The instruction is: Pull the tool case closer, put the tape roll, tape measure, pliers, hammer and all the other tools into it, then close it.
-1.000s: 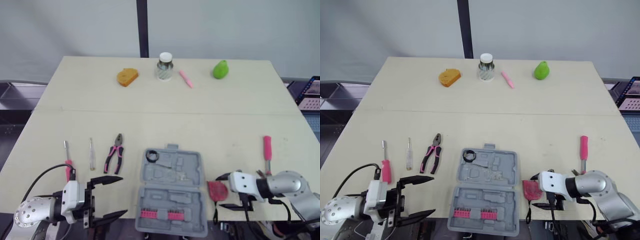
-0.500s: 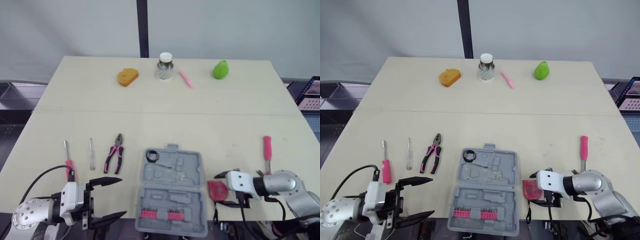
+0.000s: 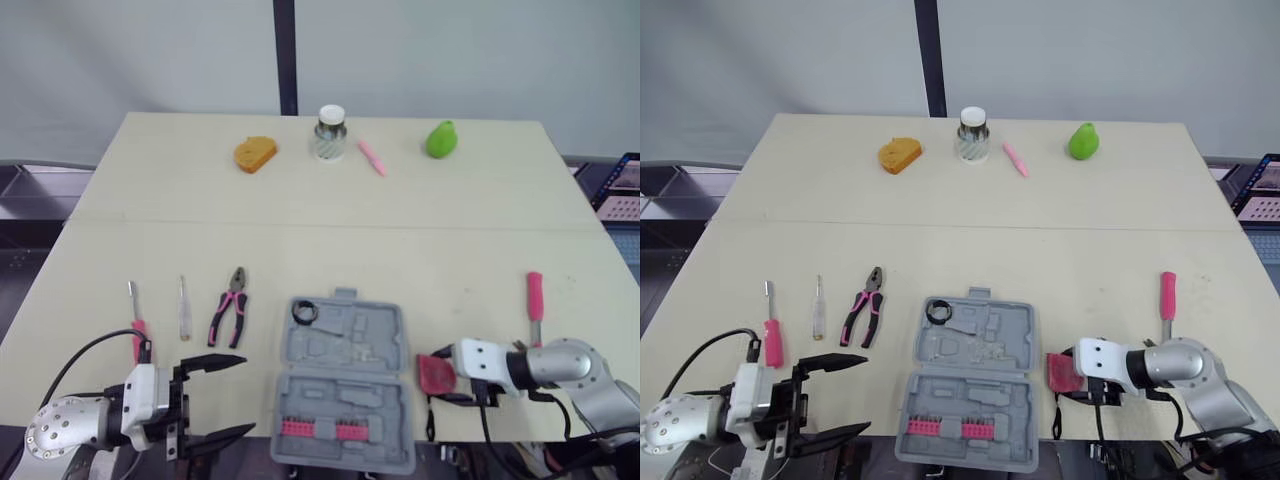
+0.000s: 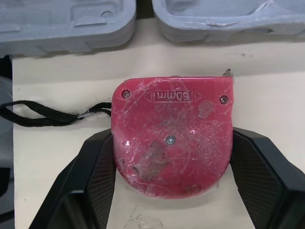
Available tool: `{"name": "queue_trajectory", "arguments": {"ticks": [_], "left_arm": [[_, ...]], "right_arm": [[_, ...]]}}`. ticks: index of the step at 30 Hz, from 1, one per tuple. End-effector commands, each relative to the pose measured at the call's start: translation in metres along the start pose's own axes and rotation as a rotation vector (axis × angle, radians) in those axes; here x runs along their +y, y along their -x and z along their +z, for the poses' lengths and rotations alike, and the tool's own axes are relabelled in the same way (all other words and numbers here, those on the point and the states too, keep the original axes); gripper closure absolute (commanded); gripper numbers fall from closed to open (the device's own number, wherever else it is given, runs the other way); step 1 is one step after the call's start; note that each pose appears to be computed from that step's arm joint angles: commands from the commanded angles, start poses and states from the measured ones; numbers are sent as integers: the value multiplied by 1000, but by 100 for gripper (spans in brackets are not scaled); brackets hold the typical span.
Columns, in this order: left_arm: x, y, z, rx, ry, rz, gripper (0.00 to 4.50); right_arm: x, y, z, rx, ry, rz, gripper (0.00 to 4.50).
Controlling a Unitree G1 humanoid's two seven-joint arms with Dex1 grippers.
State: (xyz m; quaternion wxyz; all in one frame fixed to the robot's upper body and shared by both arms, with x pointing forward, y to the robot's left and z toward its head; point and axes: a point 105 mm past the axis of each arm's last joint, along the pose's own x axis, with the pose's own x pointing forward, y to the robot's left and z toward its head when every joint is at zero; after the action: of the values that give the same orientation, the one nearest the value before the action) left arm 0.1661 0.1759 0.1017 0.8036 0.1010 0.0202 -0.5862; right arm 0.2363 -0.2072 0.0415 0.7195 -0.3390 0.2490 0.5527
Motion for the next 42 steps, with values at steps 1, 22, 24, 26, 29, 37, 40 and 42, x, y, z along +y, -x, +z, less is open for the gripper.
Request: {"name": "queue_trajectory", "arguments": {"ticks": [1,22,24,26,29,37,40,42], "left_arm": [[4,-4,2,-11,-20,4,0],[25,-7,1,-3,-45,98,0],[25,-8,1,2,-46,102,0],[26,-8,2,6,-48,102,0],[28,-6,3,11,-51,102,0],[29,-6,5,21,-56,103,0],[27,-7,5,21,-52,102,0],[26,-7,5,21,-50,104,0]], "right_arm": [[-19,19,22,7,7,-38,154],[-51,13,138,326,93,13,154],[-51,7,141,340,84,14,154],[-52,1,142,354,80,10,154],[-51,-8,142,368,80,14,154],[-53,-27,140,396,79,9,154],[-52,-32,137,413,93,15,154],[-51,-36,135,421,101,21,154]]}}
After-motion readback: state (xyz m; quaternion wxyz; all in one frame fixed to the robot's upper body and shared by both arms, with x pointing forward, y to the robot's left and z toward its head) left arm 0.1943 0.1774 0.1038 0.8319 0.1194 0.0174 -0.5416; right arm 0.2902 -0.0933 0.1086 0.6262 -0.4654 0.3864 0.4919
